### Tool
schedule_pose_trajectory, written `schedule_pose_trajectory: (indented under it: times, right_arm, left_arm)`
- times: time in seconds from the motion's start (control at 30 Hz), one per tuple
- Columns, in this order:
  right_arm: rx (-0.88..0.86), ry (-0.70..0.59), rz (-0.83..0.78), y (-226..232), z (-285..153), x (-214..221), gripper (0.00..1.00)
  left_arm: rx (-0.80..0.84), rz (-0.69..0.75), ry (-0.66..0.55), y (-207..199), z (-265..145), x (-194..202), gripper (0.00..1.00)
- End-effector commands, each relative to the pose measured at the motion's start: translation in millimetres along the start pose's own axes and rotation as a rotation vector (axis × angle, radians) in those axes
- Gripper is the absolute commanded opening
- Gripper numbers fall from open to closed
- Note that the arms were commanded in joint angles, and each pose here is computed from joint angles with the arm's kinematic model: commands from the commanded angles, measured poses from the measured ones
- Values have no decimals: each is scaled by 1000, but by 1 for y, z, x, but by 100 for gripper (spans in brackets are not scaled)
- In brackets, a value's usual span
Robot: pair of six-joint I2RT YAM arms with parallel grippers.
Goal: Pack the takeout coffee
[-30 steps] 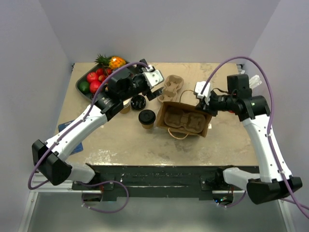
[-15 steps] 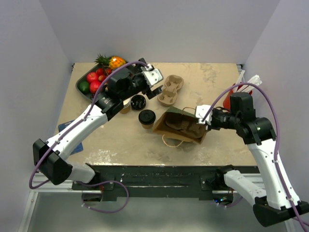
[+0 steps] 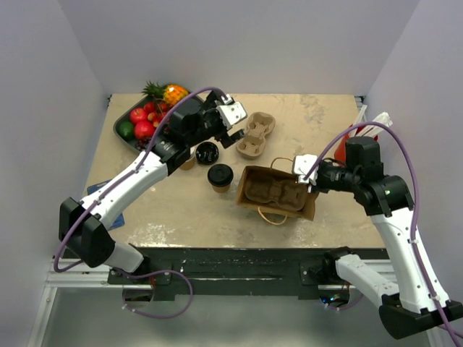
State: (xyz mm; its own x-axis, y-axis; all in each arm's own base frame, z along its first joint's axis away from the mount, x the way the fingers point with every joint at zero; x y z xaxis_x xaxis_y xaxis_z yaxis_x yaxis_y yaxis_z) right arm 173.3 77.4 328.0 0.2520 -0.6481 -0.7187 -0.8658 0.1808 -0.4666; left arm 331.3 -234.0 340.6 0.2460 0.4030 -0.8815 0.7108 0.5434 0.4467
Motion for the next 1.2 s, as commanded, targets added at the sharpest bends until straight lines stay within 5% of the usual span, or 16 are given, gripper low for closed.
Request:
schedule_pose_trajectory:
  times: [0.0,0.57,0.73,0.87,1.0,1.17]
  right_arm:
    - [35,-44,-17,-8,-7,-16,0]
    - [88,73,280,-42,20,-2,3]
    - [94,63,348,-50,25,-3,14]
    - [77,85,372,-53,27,-2,39]
    - [77,100,418,-57,30,0,49]
    - [101,93,458,-65,35,-1,49]
  left_arm:
    - [-7,-18,-14,9,-12,-3,100]
    - [351,-343,446,-5,-28,84,100]
    - [494,-236,428,-19,-32,100,100]
    - [521,-167,437,-17,-27,107,100]
    - [534,-272,499,-22,-22,115,100]
    - [403,-418,560,-27,-18,126,100]
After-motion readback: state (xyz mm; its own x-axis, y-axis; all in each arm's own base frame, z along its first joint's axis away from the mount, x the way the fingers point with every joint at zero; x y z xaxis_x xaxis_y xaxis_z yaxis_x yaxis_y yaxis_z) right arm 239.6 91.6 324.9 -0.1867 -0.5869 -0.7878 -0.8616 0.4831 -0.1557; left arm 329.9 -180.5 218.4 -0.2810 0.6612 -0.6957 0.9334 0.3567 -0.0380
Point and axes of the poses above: each gripper's point midway between its finger pads, its own z axis out along the fingers, its own y axis along the line the jaws close on, x = y × z, the point moved 8 cm from there along -z, back along the fingers, and after that the axes turned 1 degree about -z, right-handed, at the moved point
